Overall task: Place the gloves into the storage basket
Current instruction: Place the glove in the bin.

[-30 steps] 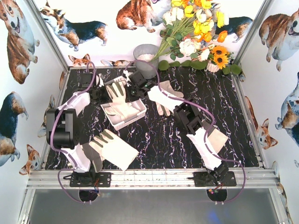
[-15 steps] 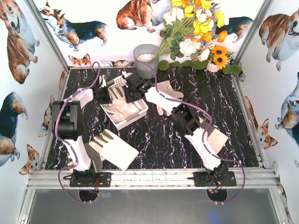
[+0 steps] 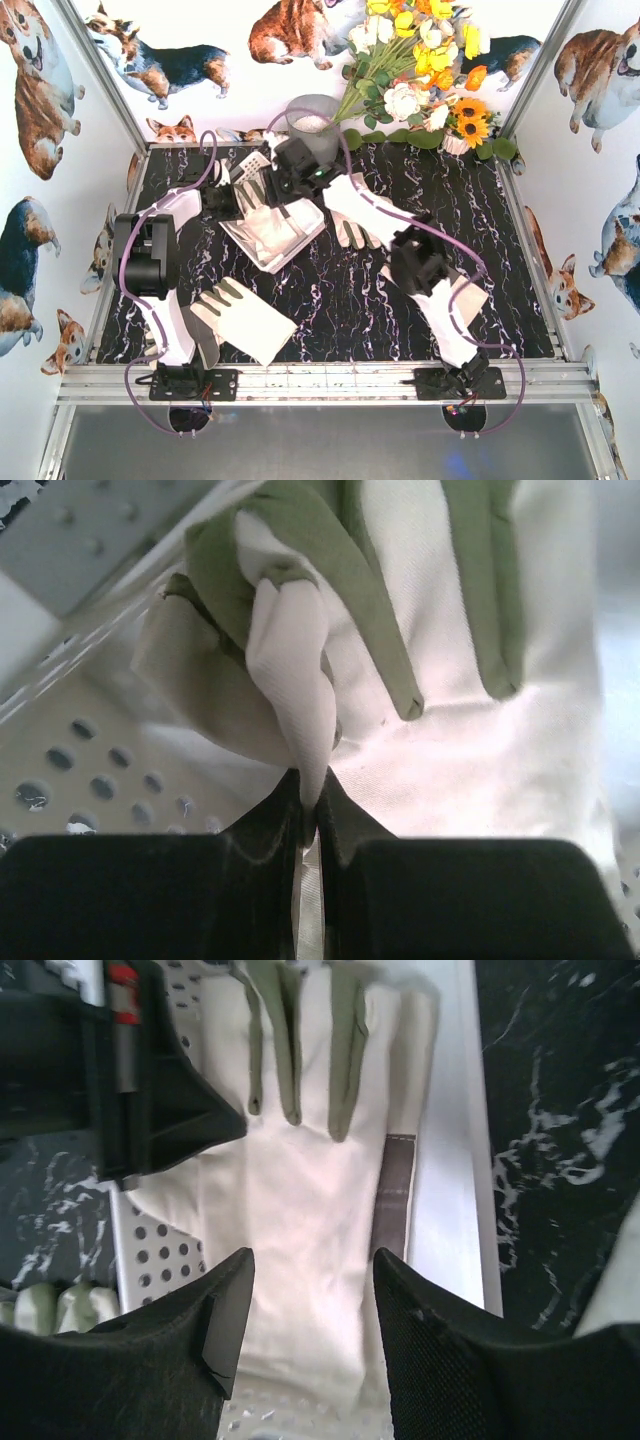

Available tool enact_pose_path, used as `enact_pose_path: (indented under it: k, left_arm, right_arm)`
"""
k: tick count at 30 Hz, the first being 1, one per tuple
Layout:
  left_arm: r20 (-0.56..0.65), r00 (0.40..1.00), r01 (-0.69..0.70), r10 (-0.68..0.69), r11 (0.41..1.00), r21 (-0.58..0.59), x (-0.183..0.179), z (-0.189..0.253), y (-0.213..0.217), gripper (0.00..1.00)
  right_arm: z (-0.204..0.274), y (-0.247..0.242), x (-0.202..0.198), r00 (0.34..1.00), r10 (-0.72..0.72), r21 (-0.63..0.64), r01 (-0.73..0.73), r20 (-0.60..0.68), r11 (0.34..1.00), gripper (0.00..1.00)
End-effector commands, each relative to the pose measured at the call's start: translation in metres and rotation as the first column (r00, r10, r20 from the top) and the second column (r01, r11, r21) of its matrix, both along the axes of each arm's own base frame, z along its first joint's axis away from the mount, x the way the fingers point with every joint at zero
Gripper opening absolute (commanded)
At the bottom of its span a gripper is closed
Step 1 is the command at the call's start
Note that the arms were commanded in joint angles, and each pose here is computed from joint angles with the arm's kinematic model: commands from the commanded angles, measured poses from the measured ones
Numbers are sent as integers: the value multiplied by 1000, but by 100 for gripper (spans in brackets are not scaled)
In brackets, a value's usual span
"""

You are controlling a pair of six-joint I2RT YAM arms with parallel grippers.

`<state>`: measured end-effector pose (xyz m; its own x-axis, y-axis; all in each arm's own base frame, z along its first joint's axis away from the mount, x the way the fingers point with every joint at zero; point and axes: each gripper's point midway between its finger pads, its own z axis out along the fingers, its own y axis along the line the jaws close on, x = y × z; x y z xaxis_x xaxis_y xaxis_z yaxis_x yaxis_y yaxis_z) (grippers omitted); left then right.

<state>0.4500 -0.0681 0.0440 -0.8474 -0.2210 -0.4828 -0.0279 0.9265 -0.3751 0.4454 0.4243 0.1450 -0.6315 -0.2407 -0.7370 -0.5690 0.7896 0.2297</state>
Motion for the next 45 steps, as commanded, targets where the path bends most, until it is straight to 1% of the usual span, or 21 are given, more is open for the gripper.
enact_pose_path:
  k: [1, 7, 11, 15, 19, 24, 27, 28, 30, 32, 34, 39, 45]
  left_arm:
    - [4, 1000, -12, 12, 1000, -9, 5, -7, -2, 0]
    - [10, 1000, -24, 24, 998, -50, 6, -2, -12, 0]
    - [-10, 997, -75, 74, 994, -78, 3, 1, -14, 0]
    - [-27, 991, -134, 131, 981, -138, -1, 2, -24, 0]
    - [-43, 984, -176, 171, 970, -168, -3, 2, -30, 0]
    - [-63, 978, -207, 200, 965, -163, -5, 1, -29, 0]
    - [-78, 978, -203, 193, 965, -165, -7, -1, -30, 0]
    - [-79, 979, -199, 188, 966, -167, -8, -1, -31, 7]
    - [-62, 981, -193, 186, 969, -154, -8, 4, -29, 25]
    - [-26, 982, -191, 189, 973, -132, -5, 15, -24, 39]
    - [20, 982, -185, 189, 976, -111, -3, 31, -19, 49]
    - [118, 979, -161, 165, 986, -49, -6, 66, -8, 64]
    - [162, 974, -161, 157, 987, 17, -20, 93, 3, 71]
  right_arm:
    - [87, -16, 3, 990, -46, 115, 31, 132, 993, 53]
    - [73, -22, -6, 994, -66, 113, 56, 89, 992, 53]
    - [67, -35, -5, 992, -104, 114, 96, 68, 989, 53]
    - [69, -51, -4, 989, -142, 138, 134, 49, 981, 53]
    - [71, -63, -7, 985, -167, 148, 159, 46, 976, 53]
    - [77, -73, -11, 980, -189, 146, 179, 56, 973, 53]
    - [85, -79, -13, 977, -204, 156, 191, 68, 969, 53]
    - [87, -81, -14, 976, -206, 158, 193, 73, 968, 54]
    - [94, -86, -16, 974, -210, 162, 195, 85, 967, 55]
    - [102, -91, -19, 972, -215, 166, 197, 98, 966, 57]
    - [111, -98, -23, 969, -220, 178, 199, 108, 964, 57]
    - [125, -119, -39, 966, -232, 210, 205, 110, 956, 58]
    - [134, -153, -67, 958, -267, 252, 233, 108, 939, 59]
